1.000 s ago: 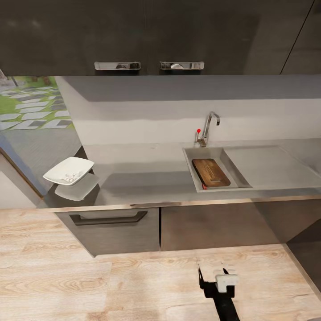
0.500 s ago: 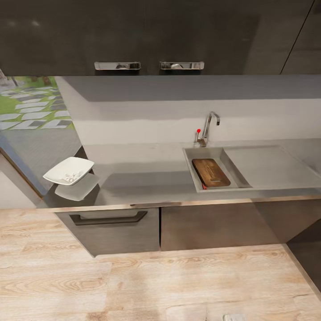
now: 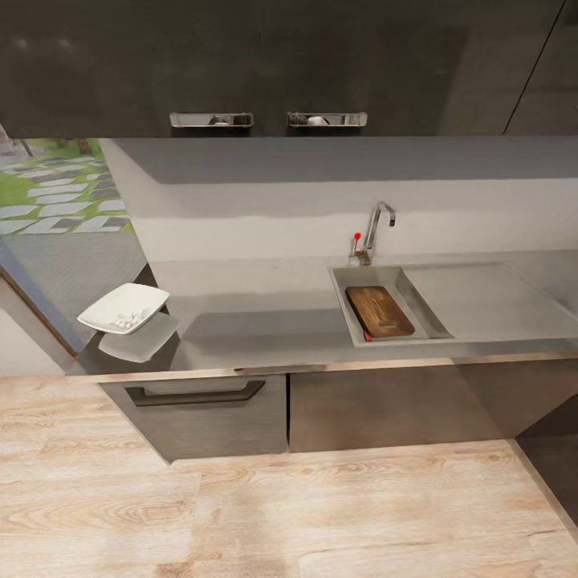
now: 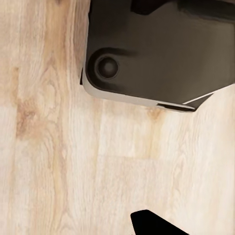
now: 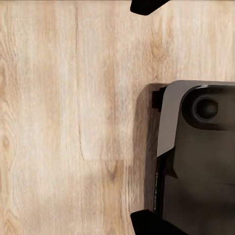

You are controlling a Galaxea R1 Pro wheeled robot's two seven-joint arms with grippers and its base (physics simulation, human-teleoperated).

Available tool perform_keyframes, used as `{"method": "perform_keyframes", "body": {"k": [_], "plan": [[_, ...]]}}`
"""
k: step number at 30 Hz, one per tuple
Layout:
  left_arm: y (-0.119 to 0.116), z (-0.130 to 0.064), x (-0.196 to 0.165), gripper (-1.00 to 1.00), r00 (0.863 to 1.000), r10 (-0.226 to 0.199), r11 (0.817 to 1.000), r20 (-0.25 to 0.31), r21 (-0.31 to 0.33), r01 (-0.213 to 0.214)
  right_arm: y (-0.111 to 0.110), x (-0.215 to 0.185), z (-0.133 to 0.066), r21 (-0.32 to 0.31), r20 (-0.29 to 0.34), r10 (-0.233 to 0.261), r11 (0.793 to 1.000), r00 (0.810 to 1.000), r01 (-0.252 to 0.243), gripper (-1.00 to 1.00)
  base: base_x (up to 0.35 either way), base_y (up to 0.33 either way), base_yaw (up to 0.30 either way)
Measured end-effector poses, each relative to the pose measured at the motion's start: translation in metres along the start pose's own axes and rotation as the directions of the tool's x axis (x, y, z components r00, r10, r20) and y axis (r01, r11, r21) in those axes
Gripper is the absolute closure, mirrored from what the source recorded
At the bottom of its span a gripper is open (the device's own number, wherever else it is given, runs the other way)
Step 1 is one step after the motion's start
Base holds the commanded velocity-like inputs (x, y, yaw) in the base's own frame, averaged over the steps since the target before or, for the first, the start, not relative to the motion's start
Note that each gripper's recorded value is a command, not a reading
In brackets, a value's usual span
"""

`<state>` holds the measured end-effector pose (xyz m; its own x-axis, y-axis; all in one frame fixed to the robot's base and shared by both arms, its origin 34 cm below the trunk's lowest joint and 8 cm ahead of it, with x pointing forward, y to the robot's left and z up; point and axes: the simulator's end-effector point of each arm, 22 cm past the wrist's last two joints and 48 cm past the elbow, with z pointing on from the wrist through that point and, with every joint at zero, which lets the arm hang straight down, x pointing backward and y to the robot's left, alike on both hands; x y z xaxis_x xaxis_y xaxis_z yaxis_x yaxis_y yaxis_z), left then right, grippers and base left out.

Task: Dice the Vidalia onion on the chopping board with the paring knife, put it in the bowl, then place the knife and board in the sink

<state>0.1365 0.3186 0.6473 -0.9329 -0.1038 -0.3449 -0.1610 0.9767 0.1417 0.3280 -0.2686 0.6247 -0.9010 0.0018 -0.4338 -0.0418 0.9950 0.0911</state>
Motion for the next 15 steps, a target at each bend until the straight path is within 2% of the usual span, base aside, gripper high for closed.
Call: {"method": "perform_keyframes", "body": {"k": [7, 8, 9, 10, 13, 14, 15], "plan": [[0.003, -0.001, 0.003, -1.0, 1.0, 0.003, 1.0, -0.006, -0.003, -0.003, -0.001, -0.013, 0.0, 0.007, 0.054, 0.002, 1.0, 0.999, -0.002, -1.0, 0.0, 0.0, -0.001], [0.005, 0.0, 0.002, -1.0, 1.0, 0.004, 1.0, -0.004, -0.007, -0.004, -0.007, -0.014, 0.0, 0.033, 0.057, 0.005, 0.999, 0.998, -0.007, -1.0, 0.0, 0.0, 0.0], [0.01, 0.001, 0.002, -1.0, 1.0, -0.003, 1.0, -0.005, -0.018, 0.003, -0.022, 0.06, -0.017, 0.137, -0.158, 0.052, 0.99, 0.986, -0.03, -1.0, 0.0, 0.0, 0.0], [0.01, -0.001, 0.008, -1.0, 1.0, -0.004, 1.0, -0.019, -0.02, 0.004, -0.029, 0.133, -0.051, 0.174, -0.303, 0.06, 0.985, 0.951, -0.007, -1.0, 0.0, 0.0, 0.0], [0.011, -0.003, 0.014, -1.0, 0.999, -0.002, 1.0, -0.032, -0.024, 0.001, -0.023, 0.127, -0.047, 0.169, -0.297, 0.065, 0.986, 0.953, -0.015, -1.0, 0.0, 0.0, 0.0], [0.01, -0.003, 0.015, -1.0, 0.999, -0.002, 1.0, -0.034, -0.022, 0.001, -0.029, 0.125, -0.047, 0.176, -0.292, 0.059, 0.984, 0.955, -0.007, -1.0, 0.0, 0.0, 0.0], [0.018, -0.018, 0.056, -1.0, 0.992, 0.019, 0.999, -0.125, -0.032, -0.023, -0.023, 0.124, -0.045, 0.168, -0.287, 0.057, 0.986, 0.956, -0.008, -1.0, 0.0, 0.0, 0.0]]}}
